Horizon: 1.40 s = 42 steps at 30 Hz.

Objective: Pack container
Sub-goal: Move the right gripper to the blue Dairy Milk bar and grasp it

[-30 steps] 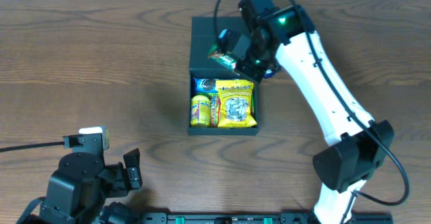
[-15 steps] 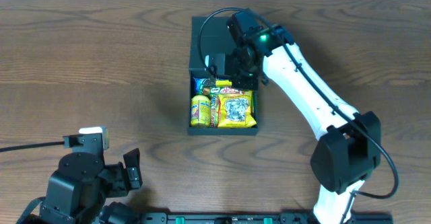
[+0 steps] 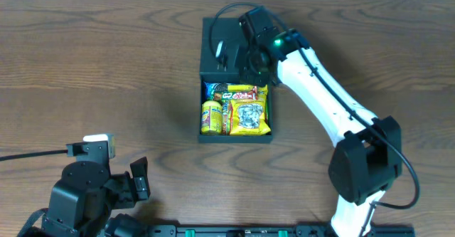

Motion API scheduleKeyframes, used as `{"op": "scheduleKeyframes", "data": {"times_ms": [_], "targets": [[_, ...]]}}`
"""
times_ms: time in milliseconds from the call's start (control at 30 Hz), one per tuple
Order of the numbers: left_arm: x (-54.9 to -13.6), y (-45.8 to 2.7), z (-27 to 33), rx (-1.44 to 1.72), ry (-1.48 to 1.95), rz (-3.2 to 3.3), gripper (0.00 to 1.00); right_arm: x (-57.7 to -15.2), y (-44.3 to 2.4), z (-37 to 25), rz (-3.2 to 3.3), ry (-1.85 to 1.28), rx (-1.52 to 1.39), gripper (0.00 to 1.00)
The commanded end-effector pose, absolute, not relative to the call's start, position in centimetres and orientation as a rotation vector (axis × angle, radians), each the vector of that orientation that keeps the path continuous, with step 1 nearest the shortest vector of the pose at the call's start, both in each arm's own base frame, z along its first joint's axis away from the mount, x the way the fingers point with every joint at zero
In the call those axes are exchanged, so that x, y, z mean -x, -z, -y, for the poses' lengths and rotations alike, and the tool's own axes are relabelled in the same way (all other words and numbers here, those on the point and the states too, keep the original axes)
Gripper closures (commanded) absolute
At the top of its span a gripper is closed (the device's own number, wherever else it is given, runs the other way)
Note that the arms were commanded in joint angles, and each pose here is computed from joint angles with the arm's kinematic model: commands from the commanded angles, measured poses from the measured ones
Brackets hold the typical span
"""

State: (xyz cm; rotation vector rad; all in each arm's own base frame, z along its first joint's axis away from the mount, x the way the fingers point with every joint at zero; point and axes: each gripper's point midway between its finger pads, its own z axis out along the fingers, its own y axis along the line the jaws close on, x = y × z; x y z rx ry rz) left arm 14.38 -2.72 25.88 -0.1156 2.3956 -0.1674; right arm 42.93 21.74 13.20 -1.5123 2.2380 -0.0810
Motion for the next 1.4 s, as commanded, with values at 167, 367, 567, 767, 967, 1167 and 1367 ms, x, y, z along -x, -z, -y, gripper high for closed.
{"op": "scheduleKeyframes", "data": {"times_ms": [167,367,567,767,967,1167,1367], "targets": [[-14.3,-25.9,2.7,0.115,0.170,-2.392,0.05,-47.7,-14.1,-11.8,-2.535,0.078,0.747,0.65],[-14.6,-26.2,2.8,0.117,0.178,-2.377,0.05,-48.2,-13.2,-8.6,-2.561,-0.075,0.646,0.63],[-15.0,-26.6,3.0,0.119,0.190,-2.354,0.04,-48.1,-11.8,-9.6,-2.577,-0.229,0.638,0.63],[-14.9,-26.6,3.1,0.115,0.199,-2.357,0.05,-48.0,-8.0,-10.2,-2.652,-0.252,0.651,0.66],[-14.9,-26.6,3.1,0.115,0.199,-2.357,0.05,-47.4,-5.2,-10.8,-2.707,-0.311,0.669,0.63],[-15.0,-26.6,3.1,0.115,0.198,-2.358,0.05,-47.0,-4.4,-12.2,-2.711,-0.348,0.710,0.56],[-15.0,-26.6,3.1,0.114,0.198,-2.357,0.05,-46.4,-2.9,-13.4,-2.722,-0.364,0.784,0.56]]}}
